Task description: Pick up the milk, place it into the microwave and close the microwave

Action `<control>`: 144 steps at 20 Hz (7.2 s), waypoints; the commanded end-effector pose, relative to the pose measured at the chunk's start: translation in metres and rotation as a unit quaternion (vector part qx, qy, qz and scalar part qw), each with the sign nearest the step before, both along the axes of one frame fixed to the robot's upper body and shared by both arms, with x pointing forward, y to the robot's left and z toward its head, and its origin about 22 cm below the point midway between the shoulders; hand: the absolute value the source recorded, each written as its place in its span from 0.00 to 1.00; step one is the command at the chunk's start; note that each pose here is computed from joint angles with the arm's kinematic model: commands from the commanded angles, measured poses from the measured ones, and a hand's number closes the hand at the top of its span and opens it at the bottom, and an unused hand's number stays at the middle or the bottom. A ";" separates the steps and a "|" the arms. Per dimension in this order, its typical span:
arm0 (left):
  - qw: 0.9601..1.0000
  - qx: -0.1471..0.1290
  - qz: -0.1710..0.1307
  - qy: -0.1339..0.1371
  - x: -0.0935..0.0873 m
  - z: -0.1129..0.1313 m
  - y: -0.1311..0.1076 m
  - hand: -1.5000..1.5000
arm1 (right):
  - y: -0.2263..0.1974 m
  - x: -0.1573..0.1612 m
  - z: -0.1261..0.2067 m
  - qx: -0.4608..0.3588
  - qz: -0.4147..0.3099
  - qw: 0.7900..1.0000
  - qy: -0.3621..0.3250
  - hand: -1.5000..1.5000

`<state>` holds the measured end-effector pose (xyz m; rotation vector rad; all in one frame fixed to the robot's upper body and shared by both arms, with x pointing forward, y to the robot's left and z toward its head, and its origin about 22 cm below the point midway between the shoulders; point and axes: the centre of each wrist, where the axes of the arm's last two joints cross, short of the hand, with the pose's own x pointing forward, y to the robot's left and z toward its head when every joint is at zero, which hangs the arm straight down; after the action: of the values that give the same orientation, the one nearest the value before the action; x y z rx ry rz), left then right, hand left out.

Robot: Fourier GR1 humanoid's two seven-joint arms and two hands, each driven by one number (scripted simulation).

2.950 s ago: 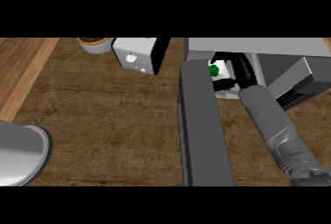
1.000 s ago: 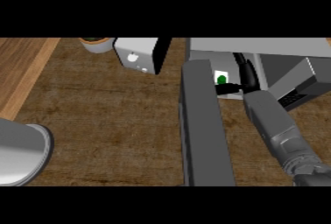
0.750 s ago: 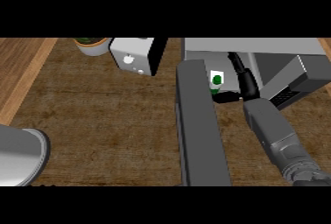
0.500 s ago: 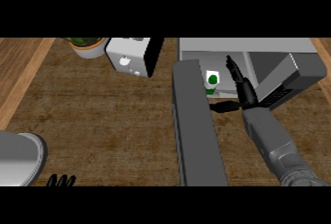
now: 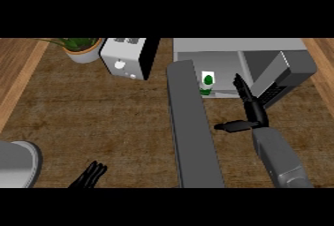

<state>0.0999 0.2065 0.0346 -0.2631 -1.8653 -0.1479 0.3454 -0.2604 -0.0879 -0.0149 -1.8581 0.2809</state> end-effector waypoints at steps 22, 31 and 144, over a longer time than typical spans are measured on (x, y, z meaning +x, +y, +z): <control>0.947 0.215 -0.222 0.082 0.135 -0.054 -0.097 1.00 | -0.105 -0.157 0.010 -0.003 -0.047 0.998 -0.031 0.00; 0.929 0.226 -0.281 0.076 0.142 -0.095 -0.157 1.00 | -0.123 -0.166 0.044 0.027 -0.022 0.997 -0.071 0.00; 0.999 -0.049 0.009 -0.020 0.261 0.008 -0.199 1.00 | -0.220 -0.075 0.287 0.002 0.102 0.979 -0.175 0.00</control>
<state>0.3377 0.0058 0.0225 -0.3616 -1.8959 -0.0762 0.2687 -0.4765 0.1969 0.1059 -2.2080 0.4226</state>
